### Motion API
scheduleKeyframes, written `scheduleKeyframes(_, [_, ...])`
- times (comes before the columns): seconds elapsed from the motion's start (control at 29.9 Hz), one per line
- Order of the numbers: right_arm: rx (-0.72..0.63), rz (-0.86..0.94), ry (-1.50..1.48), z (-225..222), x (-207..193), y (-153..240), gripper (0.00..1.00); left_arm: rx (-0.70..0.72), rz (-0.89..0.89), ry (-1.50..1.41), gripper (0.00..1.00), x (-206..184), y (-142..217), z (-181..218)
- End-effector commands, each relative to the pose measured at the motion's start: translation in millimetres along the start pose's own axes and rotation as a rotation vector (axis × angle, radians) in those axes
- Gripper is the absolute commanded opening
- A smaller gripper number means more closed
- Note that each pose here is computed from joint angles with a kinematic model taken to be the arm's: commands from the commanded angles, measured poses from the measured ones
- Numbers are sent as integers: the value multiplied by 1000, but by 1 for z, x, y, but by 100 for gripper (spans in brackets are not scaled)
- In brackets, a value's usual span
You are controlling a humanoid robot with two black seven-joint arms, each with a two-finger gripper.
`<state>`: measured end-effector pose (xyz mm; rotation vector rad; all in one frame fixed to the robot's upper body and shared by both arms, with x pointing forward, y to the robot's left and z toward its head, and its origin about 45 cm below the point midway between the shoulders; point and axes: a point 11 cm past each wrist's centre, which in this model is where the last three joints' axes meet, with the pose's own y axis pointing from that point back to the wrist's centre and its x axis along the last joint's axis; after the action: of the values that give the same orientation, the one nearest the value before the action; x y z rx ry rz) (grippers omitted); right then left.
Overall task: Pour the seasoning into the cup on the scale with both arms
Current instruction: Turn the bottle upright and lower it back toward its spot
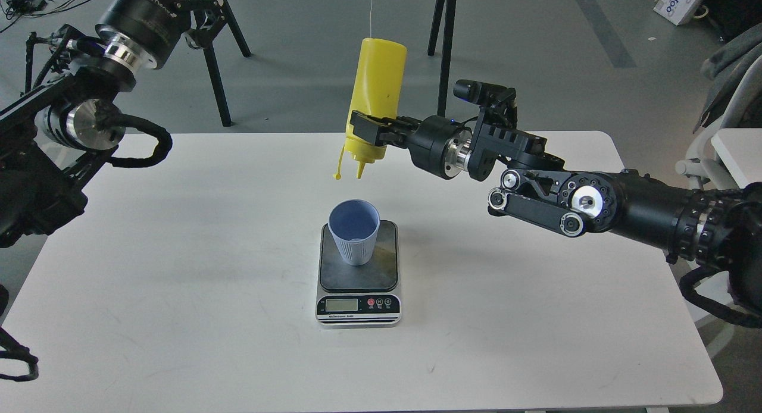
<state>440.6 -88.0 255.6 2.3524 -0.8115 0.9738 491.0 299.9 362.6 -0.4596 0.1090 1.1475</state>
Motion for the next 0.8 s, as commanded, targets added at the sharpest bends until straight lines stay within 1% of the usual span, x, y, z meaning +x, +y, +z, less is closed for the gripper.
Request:
scheduleKeyframes(0.0, [-31,79,-201,14,27,24,20,-5,-1,-2,100,0,-1,1])
scheduleKeyframes(0.13, [-76,129,-427,42,36,62,20,-4,0,-4,100,0,0,1])
scheduleKeyframes(0.27, [-68,182,-709,61,36,92,20,-7,0,-2,100,0,0,0])
scheduleKeyframes(0.33, [-47,211,-900,71,34,109,20,-13,1,2,100,0,0,1])
scheduleKeyframes(0.43, [9,260,-1190,87,20,128,20,-14,4,6,100,1,0,1])
scheduleKeyframes(0.5, [36,304,-1314,99,11,141,20,-7,12,9,100,3,3,-2])
scheduleKeyframes(0.63, [95,329,-1466,114,-14,167,20,-8,14,11,100,4,4,-2])
scheduleKeyframes(0.77, [161,376,-1645,122,-41,184,20,-23,33,14,100,6,3,1])
